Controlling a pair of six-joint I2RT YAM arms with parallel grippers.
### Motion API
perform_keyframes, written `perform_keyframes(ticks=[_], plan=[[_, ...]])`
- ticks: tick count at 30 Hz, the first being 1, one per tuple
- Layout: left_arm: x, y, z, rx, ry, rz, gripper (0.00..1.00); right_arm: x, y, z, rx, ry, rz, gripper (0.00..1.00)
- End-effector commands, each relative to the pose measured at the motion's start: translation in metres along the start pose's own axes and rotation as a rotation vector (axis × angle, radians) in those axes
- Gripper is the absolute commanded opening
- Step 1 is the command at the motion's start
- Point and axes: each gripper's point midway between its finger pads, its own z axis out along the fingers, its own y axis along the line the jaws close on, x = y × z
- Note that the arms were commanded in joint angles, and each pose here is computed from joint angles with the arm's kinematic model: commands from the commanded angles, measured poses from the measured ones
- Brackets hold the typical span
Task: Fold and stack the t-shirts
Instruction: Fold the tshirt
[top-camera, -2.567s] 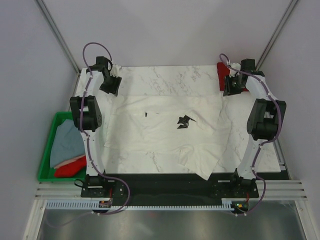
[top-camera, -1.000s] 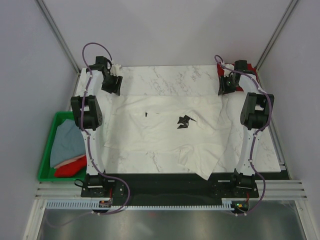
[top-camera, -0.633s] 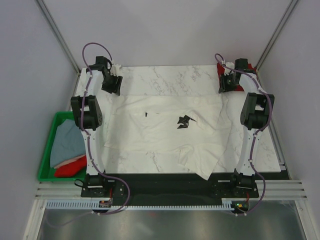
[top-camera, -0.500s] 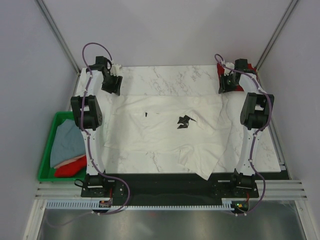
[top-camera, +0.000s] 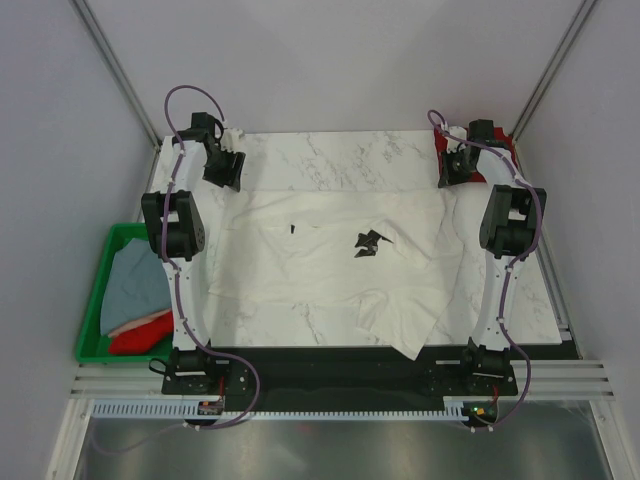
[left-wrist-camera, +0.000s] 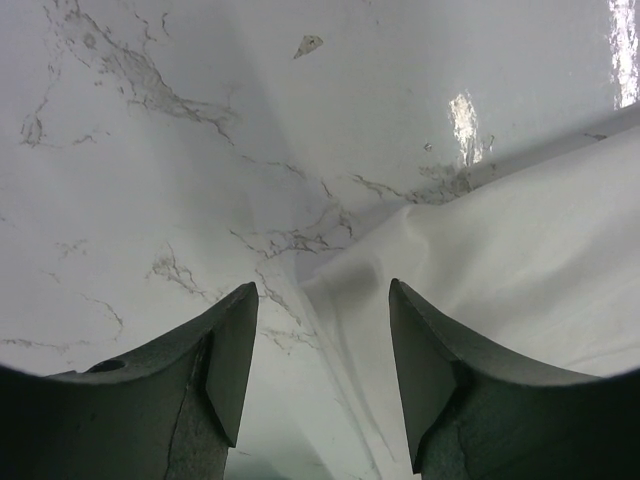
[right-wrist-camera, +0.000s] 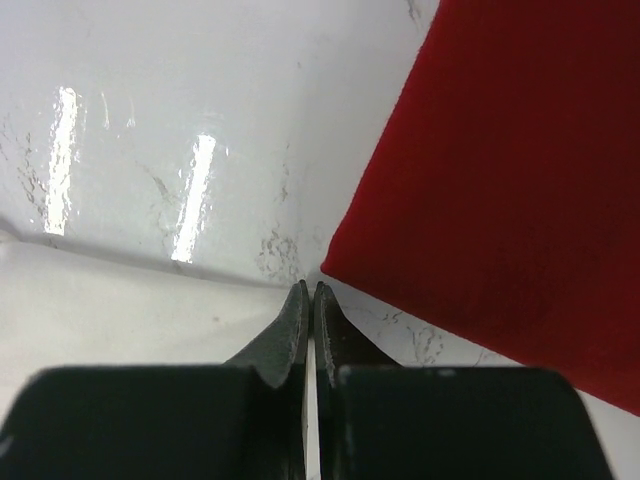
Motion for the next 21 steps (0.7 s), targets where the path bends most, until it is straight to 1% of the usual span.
perform_keyframes(ticks=[1,3,7,11,18,21], plan=[[-0.016,-0.004,-0.015,0.028,-0.053,-0.007,0.63,0.004,-0.006,0.006,-0.001,0.009,-0.008,0.02],[-0.017,-0.013,-0.015,0.069,-0.061,-0.003,0.64,0.005,-0.004,0.007,-0.003,0.013,-0.008,0.02],[-0.013,-0.013,-0.008,0.073,-0.044,-0.01,0.63,0.008,-0.005,0.008,-0.002,0.019,-0.004,0.01],[-0.006,-0.01,-0.001,0.075,-0.024,-0.015,0.57,0.009,-0.005,0.005,0.003,0.022,-0.005,0.01],[0.001,-0.001,0.012,0.067,-0.005,-0.026,0.53,0.01,-0.005,0.003,0.01,0.026,-0.008,0.02],[0.005,0.0,0.02,0.073,0.008,-0.029,0.49,0.012,-0.006,0.003,0.013,0.03,-0.01,0.02]])
